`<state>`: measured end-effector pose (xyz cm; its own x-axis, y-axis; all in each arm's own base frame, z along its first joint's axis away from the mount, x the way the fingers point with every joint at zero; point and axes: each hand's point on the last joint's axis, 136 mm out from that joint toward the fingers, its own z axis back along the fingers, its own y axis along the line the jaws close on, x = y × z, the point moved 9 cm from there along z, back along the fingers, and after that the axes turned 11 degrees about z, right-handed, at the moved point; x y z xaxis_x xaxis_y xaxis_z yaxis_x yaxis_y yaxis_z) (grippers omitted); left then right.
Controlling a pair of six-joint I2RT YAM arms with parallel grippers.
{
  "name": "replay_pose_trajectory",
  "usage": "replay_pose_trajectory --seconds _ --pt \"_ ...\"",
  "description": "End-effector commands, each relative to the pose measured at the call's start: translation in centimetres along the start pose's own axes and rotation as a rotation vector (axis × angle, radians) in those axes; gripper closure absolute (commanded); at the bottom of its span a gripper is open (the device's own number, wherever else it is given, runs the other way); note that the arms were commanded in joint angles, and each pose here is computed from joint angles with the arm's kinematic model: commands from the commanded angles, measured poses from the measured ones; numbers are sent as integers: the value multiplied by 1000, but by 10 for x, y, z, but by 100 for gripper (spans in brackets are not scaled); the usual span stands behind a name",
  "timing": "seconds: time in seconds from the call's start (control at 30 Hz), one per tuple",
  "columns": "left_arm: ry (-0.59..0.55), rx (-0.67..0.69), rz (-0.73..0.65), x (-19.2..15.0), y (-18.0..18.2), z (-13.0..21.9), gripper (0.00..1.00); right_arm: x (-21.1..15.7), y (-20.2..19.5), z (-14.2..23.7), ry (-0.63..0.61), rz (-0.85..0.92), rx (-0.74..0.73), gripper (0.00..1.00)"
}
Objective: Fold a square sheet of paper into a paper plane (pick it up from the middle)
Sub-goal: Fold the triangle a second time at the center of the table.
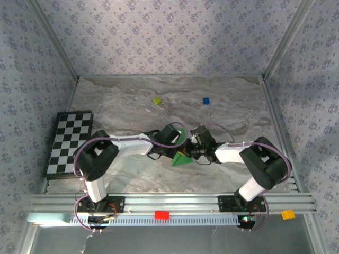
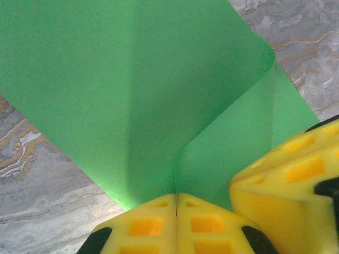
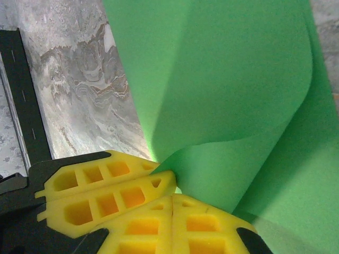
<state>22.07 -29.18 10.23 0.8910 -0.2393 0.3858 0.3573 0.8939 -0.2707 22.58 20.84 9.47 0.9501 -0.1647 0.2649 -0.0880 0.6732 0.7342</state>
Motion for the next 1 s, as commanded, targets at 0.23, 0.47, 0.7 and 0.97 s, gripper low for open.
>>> replay_pose_trajectory --seconds 0.23,0.47,0.7,0.97 --pt "44 46 -6 -8 9 -11 100 -12 -25 -7 35 -56 -50 100" --pt "53 50 -6 -10 10 -11 100 2 -5 4 4 -22 -5 100" --pt "61 55 -9 -11 11 -12 100 20 -8 8 -16 -29 6 100" --pt "81 66 -15 -13 12 -15 100 12 -35 -3 35 -151 -160 100"
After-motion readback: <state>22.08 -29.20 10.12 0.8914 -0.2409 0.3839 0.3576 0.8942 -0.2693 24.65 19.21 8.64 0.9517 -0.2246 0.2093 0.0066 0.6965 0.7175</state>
